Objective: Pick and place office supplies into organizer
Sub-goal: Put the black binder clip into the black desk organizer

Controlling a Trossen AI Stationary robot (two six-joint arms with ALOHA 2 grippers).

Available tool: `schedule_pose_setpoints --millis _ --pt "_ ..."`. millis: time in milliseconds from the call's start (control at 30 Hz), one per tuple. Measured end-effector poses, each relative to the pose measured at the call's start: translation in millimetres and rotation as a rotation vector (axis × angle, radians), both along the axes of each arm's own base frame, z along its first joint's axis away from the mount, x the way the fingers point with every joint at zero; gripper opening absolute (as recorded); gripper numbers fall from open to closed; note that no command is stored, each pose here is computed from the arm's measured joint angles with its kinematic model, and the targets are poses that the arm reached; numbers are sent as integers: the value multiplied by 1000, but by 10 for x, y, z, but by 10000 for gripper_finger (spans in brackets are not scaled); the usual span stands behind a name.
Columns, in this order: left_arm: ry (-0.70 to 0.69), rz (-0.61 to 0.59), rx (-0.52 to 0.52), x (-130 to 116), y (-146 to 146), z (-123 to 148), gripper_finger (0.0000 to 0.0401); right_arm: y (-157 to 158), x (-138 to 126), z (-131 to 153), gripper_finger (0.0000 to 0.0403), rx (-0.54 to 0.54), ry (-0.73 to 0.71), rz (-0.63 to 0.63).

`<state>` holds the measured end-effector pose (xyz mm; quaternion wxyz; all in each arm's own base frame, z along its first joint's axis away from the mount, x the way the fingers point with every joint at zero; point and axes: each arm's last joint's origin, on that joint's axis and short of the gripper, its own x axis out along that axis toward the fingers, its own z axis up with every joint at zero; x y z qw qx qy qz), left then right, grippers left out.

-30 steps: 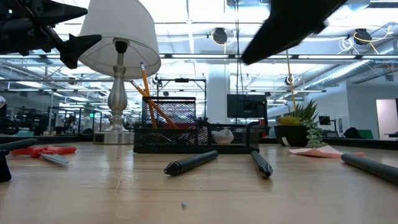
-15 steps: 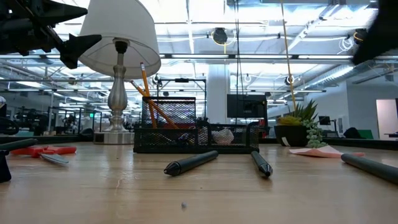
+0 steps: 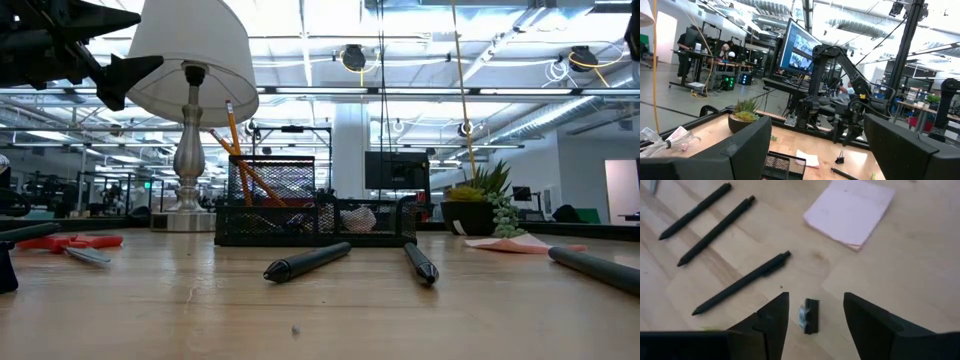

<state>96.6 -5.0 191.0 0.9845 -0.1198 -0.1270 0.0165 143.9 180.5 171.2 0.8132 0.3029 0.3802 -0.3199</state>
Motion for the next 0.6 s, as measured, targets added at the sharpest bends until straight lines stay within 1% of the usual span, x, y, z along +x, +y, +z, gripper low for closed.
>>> schedule_pose_setpoints --millis 267,600 --pt "0 0 0 0 0 0 319 -28 -34 -122 184 41 35 0" --pt "0 0 0 0 0 0 319 -22 -26 -168 180 66 19 13"
